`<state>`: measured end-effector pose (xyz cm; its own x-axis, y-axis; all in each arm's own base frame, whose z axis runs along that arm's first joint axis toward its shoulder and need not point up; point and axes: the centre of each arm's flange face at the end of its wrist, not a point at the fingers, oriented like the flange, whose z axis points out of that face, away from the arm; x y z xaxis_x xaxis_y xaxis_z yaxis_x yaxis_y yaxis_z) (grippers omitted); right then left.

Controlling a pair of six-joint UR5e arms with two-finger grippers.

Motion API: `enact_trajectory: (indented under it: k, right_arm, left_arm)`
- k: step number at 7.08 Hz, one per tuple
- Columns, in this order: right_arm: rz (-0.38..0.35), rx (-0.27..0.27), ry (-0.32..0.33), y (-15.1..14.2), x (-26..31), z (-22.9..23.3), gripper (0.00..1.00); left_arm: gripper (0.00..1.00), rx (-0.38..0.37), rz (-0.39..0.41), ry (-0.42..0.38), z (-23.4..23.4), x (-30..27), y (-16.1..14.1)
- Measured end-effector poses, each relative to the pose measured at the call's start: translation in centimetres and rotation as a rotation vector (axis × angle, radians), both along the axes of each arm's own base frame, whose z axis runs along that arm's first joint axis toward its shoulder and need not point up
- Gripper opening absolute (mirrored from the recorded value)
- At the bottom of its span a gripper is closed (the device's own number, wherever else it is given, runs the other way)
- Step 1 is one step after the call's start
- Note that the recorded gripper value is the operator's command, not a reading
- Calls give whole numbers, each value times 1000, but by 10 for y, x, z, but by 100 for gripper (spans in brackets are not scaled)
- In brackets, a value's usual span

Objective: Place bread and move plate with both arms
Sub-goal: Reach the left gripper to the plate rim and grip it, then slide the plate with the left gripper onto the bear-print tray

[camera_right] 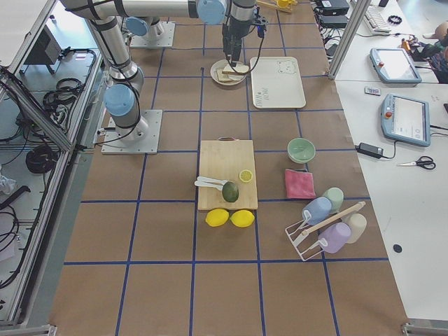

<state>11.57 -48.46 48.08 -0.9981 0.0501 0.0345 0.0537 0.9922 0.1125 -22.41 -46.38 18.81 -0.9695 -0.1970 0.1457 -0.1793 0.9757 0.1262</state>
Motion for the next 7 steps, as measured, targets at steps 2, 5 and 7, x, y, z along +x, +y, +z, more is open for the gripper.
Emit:
enact_trajectory:
  k: [2, 5, 7]
  right_arm:
    - [0, -1, 0, 0, 0, 0, 100]
    - [1, -3, 0, 0, 1, 1, 100]
    - [2, -3, 1, 0, 0, 1, 100]
  left_arm:
    - [35, -5, -7, 4, -12, -6, -2]
    - [12, -7, -11, 19, -15, -11, -2]
    - [5, -13, -11, 29, -14, -13, -3]
